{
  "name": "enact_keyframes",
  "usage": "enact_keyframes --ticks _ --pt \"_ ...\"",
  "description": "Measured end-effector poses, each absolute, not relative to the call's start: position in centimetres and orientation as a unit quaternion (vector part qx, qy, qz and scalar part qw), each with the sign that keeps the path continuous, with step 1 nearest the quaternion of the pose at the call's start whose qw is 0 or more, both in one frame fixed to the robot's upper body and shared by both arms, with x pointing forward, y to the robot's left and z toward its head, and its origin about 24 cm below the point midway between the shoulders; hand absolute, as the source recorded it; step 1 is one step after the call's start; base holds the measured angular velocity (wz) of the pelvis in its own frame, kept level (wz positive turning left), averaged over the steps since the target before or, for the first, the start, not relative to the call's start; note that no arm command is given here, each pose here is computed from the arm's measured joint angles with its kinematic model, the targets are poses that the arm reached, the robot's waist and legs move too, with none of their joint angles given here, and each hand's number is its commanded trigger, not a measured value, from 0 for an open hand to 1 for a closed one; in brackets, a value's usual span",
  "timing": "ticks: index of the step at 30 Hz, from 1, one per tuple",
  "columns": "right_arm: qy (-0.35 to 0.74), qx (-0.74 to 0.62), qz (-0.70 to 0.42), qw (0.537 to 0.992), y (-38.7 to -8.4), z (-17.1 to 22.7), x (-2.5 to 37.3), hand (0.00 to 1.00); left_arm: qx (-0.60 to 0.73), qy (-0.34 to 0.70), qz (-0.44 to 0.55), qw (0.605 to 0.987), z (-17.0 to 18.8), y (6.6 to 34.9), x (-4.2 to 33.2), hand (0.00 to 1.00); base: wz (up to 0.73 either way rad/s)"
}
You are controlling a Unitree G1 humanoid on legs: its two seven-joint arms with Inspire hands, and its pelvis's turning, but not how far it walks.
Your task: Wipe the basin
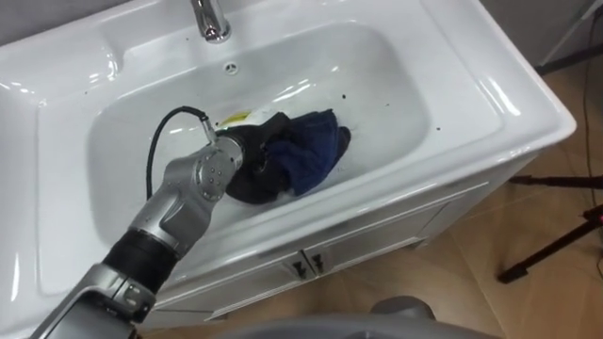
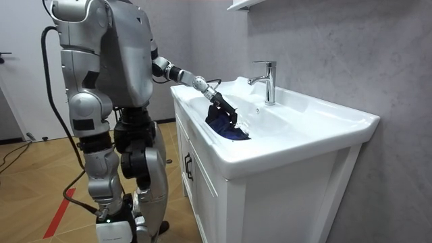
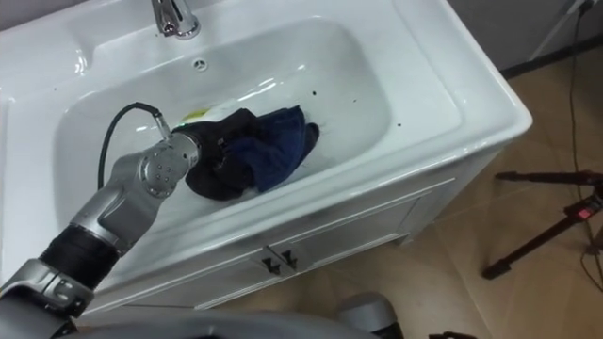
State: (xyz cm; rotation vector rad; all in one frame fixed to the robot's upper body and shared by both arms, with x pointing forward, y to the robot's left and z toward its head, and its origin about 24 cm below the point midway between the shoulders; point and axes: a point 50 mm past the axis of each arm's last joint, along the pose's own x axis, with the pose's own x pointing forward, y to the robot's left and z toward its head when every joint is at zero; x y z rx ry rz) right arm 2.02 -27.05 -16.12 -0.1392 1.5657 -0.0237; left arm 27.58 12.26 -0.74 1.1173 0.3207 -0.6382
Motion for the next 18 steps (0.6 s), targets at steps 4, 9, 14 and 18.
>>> enact_keyframes --ticks 4,9,14,18 --pt "0.703 -0.063 -0.020 0.708 -27.1 -16.1 2.0 0.00 0.532 0.143 -0.288 0.784 -0.7 11.9 28.2 1.00 -0.08" --pt "0.711 -0.054 -0.031 0.701 -27.1 -16.1 1.6 0.00 0.542 0.153 -0.278 0.778 -0.8 12.3 29.2 1.00 -0.08" --pt "0.712 -0.053 -0.035 0.700 -27.1 -16.1 1.8 0.00 0.561 0.151 -0.246 0.776 0.0 12.8 31.3 1.00 -0.15" --pt "0.708 -0.046 -0.048 0.703 -27.1 -16.1 1.9 0.00 0.572 0.126 -0.205 0.784 1.6 12.5 33.5 1.00 -0.06"
